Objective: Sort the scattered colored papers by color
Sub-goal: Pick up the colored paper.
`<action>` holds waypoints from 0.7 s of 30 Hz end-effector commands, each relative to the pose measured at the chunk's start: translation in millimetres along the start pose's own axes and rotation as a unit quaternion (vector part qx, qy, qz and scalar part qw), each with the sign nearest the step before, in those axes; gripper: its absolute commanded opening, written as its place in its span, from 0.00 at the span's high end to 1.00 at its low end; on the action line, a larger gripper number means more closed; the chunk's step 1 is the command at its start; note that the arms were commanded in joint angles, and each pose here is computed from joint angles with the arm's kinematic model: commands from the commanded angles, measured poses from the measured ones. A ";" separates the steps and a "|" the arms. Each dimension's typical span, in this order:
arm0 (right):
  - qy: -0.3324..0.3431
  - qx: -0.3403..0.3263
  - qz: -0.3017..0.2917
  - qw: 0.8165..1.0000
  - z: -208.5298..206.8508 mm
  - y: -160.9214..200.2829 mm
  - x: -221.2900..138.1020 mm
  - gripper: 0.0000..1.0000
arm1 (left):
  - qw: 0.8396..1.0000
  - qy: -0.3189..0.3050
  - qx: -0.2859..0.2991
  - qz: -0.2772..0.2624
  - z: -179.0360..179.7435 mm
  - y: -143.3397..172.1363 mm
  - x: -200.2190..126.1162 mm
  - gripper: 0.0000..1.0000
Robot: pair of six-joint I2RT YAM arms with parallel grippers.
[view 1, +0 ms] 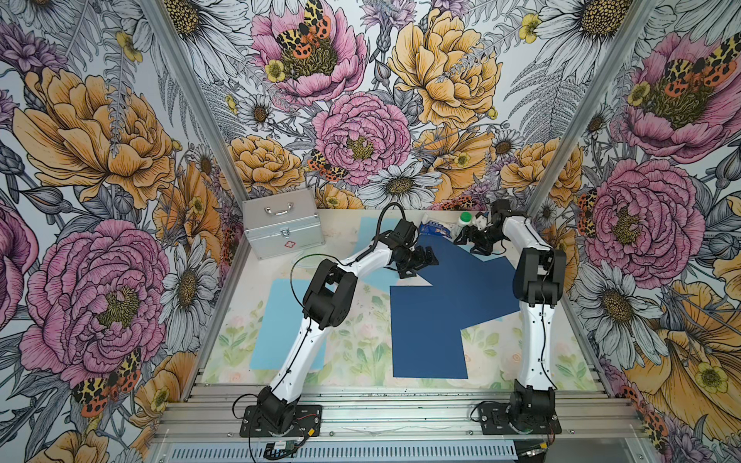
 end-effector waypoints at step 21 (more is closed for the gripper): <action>-0.056 -0.005 0.111 0.992 14.3 50.8 6.9 0.44 | 0.999 0.004 -0.023 0.031 5.7 8.1 52.5 0.02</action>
Point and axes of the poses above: each gripper's point midway between its finger pads, its own x axis out along the fingers, its own z axis along the line the jaws close on, y = z × x, the point moved 6 cm from there along -x, back along the fingers, and after that the axes turned 5 degrees about x, right-handed, at the moved point
